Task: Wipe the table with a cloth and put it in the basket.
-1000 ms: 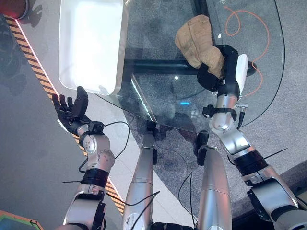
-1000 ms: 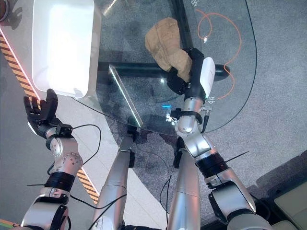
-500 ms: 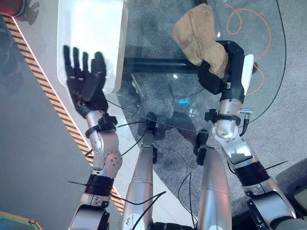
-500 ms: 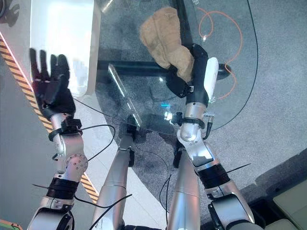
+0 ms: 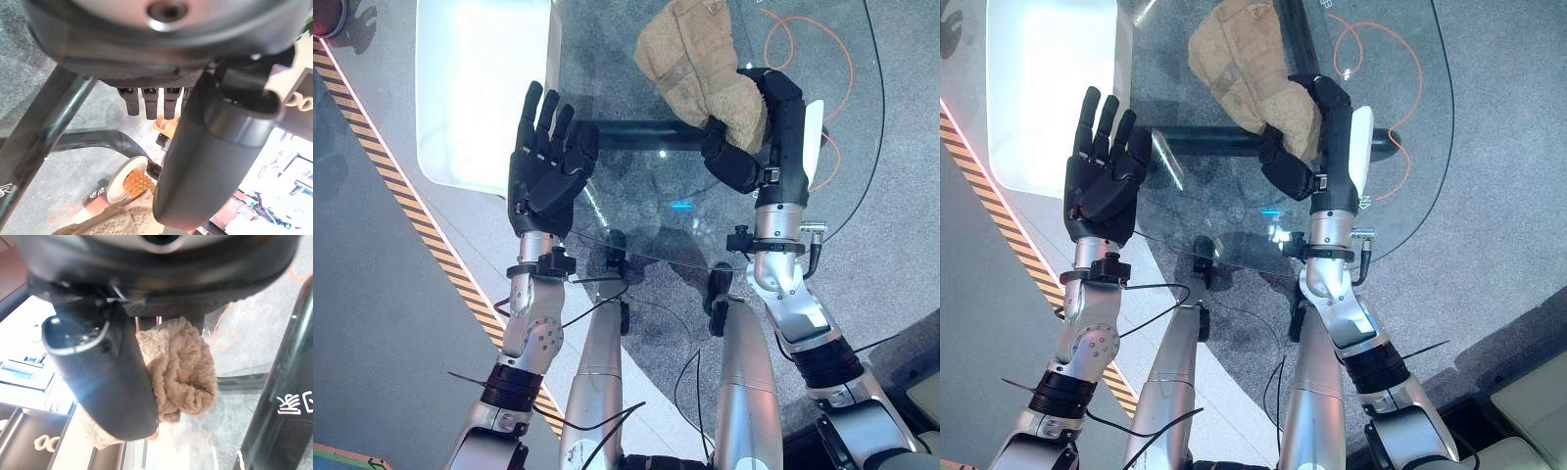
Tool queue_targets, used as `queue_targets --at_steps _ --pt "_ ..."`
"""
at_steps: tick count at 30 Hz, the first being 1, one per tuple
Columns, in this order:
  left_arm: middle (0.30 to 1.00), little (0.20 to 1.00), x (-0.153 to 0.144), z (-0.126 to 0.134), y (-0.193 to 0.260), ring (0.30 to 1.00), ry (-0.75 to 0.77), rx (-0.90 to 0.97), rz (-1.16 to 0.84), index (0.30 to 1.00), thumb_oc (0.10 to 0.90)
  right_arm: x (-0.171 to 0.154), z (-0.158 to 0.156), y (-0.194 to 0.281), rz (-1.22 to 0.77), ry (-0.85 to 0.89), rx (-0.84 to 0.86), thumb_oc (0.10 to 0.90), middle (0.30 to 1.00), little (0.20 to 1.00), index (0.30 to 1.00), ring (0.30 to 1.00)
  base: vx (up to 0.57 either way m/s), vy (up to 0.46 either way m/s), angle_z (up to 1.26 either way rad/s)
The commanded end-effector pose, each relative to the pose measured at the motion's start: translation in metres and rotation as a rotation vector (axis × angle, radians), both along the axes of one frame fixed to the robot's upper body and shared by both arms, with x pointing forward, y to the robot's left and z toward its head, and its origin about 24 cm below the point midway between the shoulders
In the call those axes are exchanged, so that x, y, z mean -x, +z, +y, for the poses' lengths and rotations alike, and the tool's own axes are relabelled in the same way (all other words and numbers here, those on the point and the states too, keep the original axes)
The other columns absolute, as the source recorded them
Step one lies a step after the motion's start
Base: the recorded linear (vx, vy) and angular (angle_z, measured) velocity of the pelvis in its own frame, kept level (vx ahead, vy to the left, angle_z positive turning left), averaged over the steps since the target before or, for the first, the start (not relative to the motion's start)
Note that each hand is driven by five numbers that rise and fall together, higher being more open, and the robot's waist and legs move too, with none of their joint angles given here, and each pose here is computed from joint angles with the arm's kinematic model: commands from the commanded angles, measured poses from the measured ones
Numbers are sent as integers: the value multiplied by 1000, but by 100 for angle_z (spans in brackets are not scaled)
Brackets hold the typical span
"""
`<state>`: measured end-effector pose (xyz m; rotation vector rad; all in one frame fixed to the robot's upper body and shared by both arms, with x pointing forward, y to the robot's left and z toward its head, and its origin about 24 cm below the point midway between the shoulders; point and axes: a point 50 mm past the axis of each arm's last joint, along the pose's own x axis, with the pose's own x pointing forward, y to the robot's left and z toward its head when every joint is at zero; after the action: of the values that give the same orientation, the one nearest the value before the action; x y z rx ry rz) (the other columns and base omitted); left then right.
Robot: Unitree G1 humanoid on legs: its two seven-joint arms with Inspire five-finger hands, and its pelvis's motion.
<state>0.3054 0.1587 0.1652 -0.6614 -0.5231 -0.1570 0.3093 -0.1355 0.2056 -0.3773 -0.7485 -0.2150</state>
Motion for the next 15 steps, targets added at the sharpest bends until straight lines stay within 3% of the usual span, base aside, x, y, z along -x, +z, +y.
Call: queue_targets --at_steps 1,15 --pt "900 900 15 -3 51 900 -82 11 -265 900 800 51 27 74 -456 237 -24 100 300 200 300 300 0 0 0" --pt "900 900 16 -29 69 900 -306 65 -334 900 800 52 48 77 -423 331 46 100 300 200 300 300 0 0 0"
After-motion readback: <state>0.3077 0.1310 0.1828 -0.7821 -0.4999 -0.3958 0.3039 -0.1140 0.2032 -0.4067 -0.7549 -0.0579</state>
